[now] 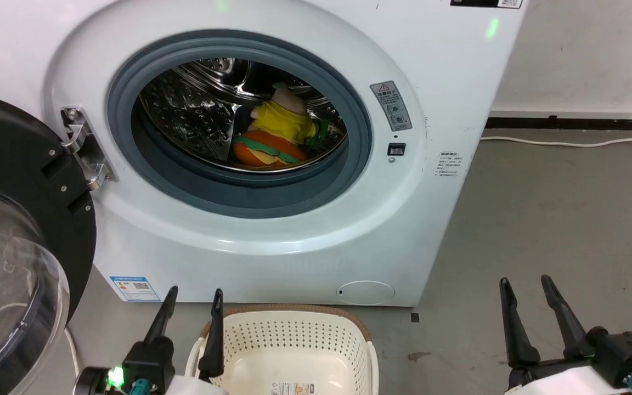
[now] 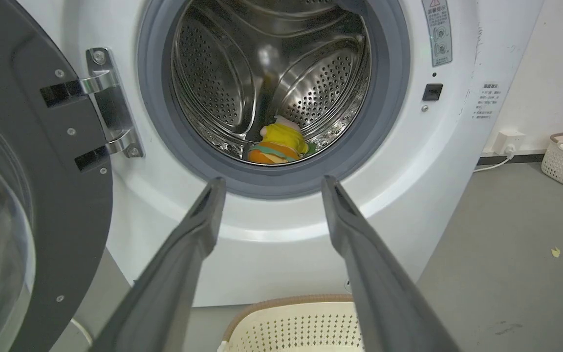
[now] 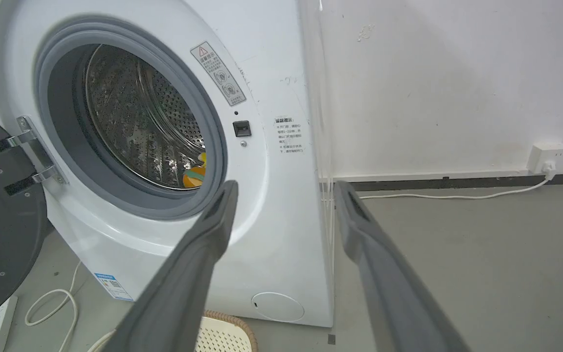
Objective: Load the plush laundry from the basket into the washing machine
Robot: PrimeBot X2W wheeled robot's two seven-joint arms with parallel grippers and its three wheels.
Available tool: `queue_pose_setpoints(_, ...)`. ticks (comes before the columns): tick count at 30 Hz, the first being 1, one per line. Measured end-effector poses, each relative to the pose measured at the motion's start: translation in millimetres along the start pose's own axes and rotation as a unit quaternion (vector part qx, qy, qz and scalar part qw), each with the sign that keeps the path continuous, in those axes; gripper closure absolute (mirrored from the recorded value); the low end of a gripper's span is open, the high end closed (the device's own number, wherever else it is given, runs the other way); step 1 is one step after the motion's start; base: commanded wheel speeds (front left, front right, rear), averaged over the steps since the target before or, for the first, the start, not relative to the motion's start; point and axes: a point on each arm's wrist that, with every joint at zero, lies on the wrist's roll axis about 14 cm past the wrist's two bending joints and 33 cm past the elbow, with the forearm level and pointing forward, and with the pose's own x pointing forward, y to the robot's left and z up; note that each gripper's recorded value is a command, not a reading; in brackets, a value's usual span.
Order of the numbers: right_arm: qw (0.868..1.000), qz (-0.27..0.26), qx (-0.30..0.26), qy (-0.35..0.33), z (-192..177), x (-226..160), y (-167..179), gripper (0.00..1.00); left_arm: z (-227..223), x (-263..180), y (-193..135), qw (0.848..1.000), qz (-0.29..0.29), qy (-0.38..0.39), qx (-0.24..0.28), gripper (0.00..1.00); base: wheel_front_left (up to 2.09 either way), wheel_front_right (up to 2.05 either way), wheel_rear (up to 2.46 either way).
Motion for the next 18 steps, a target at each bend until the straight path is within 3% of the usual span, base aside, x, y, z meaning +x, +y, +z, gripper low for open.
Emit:
queue_pose_setpoints(10,1.0,-0.003,0.013,-0.002,0.7,-0.9,-0.6,0.0,-7.8,-1.7,-2.1,1.0,0.0,0.012,-0.009,0.0,0.0,0.0,0.0)
queue_pose_setpoints(11,1.0,-0.004,0.017,-0.002,0.3,-0.6,-1.1,1.0,-9.7,-1.9,-2.2,1.0,0.001,0.016,-0.009,1.0,0.0,0.0,0.0)
queue_pose_setpoints(18,1.0,-0.004,0.016,-0.001,0.3,-0.3,-0.9,1.0,-9.5,-1.9,-1.9,1.0,0.001,0.016,-0.009,1.0,0.0,0.0,0.0)
